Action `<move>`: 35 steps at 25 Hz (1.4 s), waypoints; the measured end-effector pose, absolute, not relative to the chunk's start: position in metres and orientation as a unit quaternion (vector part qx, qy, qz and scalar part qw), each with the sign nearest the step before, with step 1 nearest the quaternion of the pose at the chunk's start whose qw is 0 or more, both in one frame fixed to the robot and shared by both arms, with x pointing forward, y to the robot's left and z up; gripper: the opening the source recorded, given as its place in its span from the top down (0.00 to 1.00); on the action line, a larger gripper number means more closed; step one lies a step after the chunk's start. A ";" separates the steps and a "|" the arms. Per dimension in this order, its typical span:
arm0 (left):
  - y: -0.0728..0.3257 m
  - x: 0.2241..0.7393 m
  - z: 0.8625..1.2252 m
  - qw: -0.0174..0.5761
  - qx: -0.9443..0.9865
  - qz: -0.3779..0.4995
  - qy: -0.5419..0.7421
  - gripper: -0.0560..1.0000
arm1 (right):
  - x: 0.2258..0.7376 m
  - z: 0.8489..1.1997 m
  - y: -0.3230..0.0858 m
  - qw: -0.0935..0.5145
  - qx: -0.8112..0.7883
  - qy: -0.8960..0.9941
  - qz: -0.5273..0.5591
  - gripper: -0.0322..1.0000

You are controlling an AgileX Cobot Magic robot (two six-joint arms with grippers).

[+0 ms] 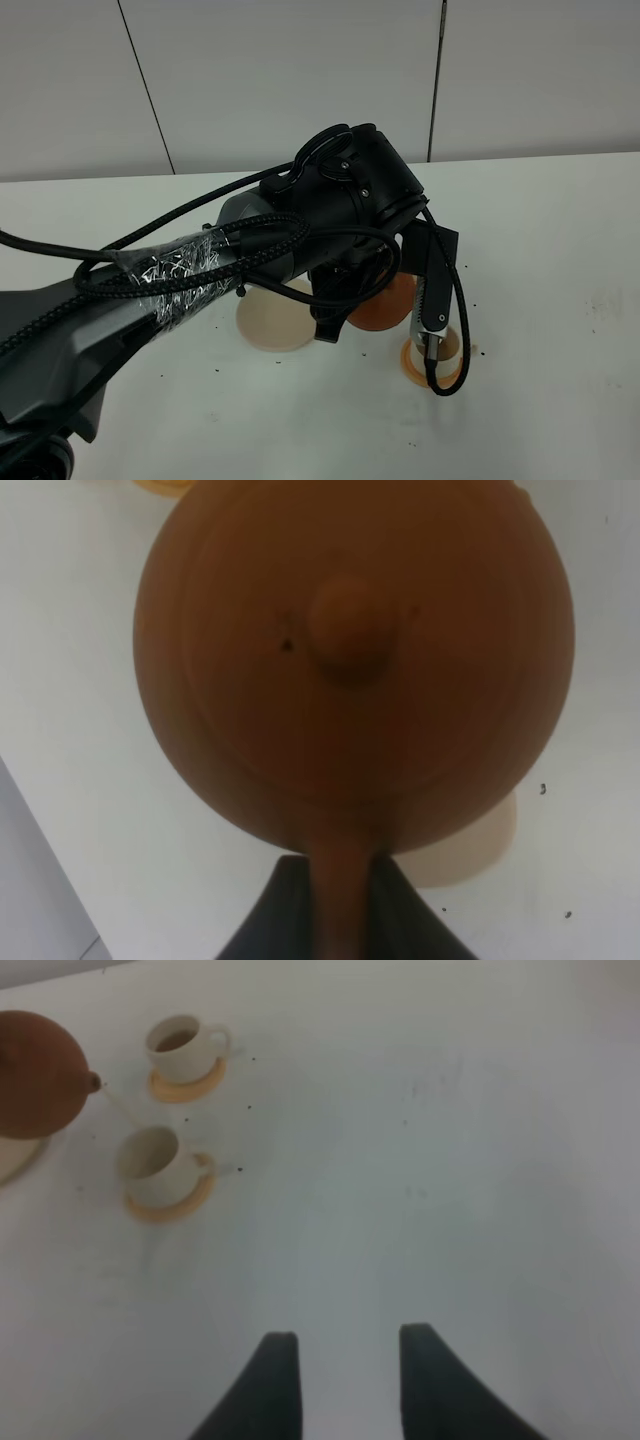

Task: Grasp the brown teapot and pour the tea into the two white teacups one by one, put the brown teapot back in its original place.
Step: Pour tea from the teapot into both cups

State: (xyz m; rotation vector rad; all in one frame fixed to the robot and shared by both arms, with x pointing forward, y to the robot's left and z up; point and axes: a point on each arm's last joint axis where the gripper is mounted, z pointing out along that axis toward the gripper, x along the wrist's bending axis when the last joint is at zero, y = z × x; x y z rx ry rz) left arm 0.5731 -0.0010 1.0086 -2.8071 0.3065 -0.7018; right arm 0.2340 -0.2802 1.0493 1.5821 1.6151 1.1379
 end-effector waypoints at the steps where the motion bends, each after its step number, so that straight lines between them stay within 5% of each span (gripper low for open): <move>1: -0.001 0.573 1.009 0.117 -0.958 -0.239 0.104 0.79 | 0.234 1.049 -0.280 0.301 0.596 0.609 0.429 0.73; 35: -0.006 0.573 1.001 0.150 -0.946 -0.253 0.133 0.79 | 0.234 1.049 -0.280 0.301 0.596 0.609 0.429 0.73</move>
